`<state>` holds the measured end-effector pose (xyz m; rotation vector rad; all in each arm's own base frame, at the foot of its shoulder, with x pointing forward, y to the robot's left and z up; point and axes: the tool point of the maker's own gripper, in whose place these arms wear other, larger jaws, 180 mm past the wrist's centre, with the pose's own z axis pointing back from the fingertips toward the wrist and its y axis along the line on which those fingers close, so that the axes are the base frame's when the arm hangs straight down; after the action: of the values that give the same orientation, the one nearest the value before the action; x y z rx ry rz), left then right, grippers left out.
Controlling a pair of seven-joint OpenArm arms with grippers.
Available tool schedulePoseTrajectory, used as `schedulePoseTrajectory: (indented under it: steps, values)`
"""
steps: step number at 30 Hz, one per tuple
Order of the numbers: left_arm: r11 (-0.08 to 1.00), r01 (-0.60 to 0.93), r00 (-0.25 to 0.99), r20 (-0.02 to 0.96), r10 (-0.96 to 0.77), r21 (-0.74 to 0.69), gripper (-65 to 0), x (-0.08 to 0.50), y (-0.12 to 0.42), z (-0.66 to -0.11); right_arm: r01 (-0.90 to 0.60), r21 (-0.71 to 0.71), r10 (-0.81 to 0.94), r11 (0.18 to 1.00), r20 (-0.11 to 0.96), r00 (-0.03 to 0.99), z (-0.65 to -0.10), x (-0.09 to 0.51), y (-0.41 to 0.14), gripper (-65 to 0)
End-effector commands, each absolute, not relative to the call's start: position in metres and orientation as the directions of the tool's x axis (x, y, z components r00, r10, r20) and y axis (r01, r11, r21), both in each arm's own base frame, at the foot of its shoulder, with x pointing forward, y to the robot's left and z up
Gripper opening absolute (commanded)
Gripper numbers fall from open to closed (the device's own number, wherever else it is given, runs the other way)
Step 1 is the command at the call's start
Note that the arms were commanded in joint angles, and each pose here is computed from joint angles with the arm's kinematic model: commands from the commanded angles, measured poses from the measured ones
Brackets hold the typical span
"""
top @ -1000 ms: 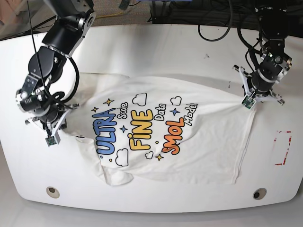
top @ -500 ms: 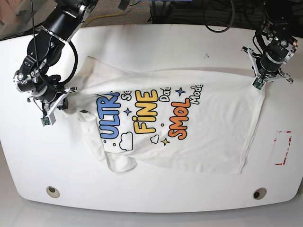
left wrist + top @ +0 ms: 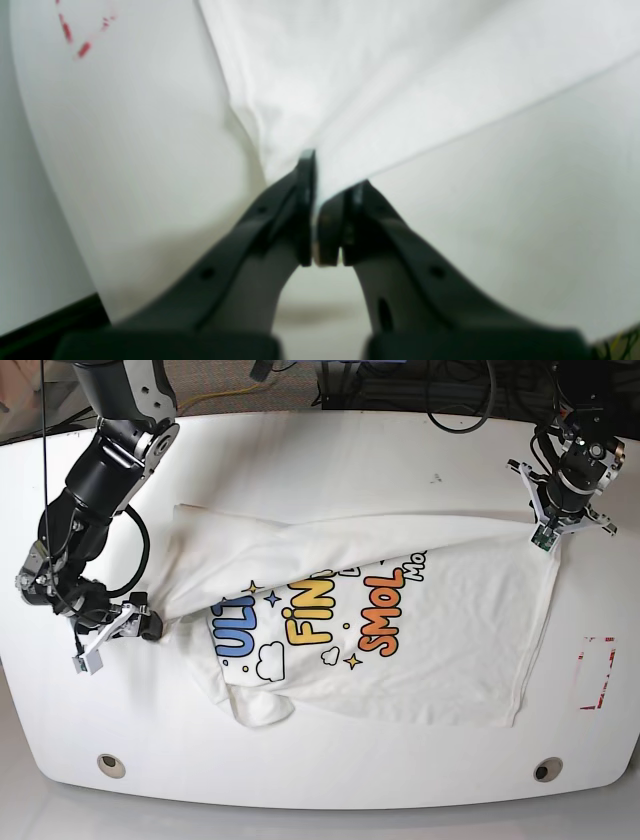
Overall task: Fold the T-shirt properly
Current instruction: 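Drag the shirt with both grippers to smooth it flat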
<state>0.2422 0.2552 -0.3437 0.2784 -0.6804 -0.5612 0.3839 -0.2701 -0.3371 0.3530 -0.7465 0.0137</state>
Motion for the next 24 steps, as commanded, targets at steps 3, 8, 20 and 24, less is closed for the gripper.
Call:
schedulePoseTrajectory:
  steps: [3, 8, 20, 24]
  values:
    - [0.821, 0.374, 0.600, 0.563, -0.568, 0.431, -65.0, 0.256, 0.250, -0.329, -0.166, 0.339, -0.126, 0.926, 0.692, 0.711, -0.327, 0.365, -0.276, -18.7]
    - [0.822, 0.376, 0.597, 0.567, -0.568, 0.428, -65.0, 0.257, 0.248, -0.329, -0.179, 0.408, -0.158, 0.895, 0.667, 0.728, -0.347, 0.328, -0.262, -18.7]
    - [0.824, 0.376, 0.599, 0.567, -0.566, 0.425, -65.0, 0.257, 0.248, -0.330, -0.194, 0.464, -0.165, 0.864, 0.626, 0.763, -0.365, 0.262, -0.244, -18.7]
    - [0.824, 0.376, 0.599, 0.567, -0.566, 0.425, -65.0, 0.257, 0.248, -0.330, -0.166, 0.496, -0.184, 0.852, 0.581, 0.793, -0.380, 0.237, -0.237, -18.7]
